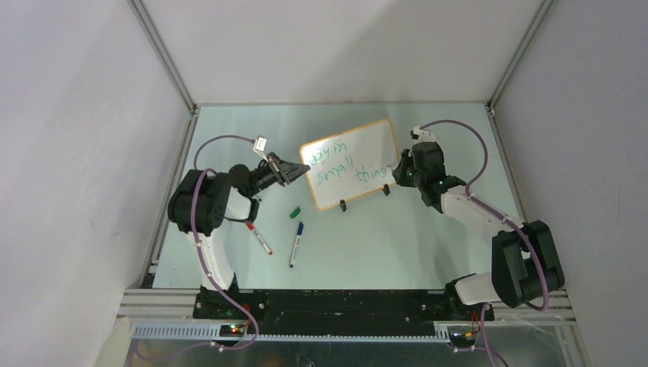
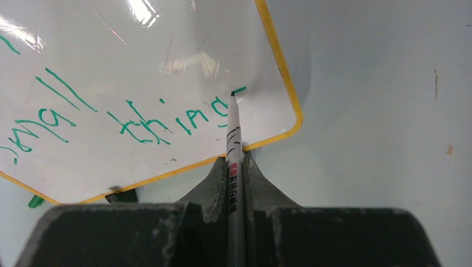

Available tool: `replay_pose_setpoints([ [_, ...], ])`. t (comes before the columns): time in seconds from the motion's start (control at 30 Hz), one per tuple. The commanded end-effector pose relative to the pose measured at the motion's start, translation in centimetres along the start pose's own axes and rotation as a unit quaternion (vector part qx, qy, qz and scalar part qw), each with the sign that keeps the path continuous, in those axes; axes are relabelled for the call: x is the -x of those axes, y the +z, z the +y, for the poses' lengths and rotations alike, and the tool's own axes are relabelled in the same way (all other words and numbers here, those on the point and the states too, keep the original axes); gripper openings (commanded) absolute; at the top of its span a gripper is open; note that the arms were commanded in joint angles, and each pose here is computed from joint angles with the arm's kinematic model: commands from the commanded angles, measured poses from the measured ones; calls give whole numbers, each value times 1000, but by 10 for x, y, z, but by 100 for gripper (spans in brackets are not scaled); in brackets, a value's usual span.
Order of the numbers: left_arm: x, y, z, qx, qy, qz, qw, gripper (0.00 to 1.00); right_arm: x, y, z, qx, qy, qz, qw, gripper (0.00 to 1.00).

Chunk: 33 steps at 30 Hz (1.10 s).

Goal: Write a sentence on the whiteboard

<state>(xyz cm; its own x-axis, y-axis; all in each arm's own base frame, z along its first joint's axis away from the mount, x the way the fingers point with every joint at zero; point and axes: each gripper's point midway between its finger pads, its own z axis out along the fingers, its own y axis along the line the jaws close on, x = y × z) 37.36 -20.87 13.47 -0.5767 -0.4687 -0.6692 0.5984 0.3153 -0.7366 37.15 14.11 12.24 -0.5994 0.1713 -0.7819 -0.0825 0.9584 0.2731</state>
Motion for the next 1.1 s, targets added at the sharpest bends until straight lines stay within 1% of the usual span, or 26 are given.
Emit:
replay_pose_setpoints([
  [0.0, 10, 0, -21, -30, 36, -7, 999, 0, 8, -5, 2, -4, -7, -14, 1000, 0],
  [0.37, 10, 0, -20, -29, 35, -8, 999, 0, 3, -5, -5, -19, -6, -7, 1000, 0],
  [0.8, 10, 0, -20, -29, 35, -8, 999, 0, 11, -5, -16, -35, 12, -22, 999, 0],
  [1.07, 10, 0, -20, -30, 35, -7, 999, 0, 6, -6, -17, -34, 14, -10, 999, 0],
])
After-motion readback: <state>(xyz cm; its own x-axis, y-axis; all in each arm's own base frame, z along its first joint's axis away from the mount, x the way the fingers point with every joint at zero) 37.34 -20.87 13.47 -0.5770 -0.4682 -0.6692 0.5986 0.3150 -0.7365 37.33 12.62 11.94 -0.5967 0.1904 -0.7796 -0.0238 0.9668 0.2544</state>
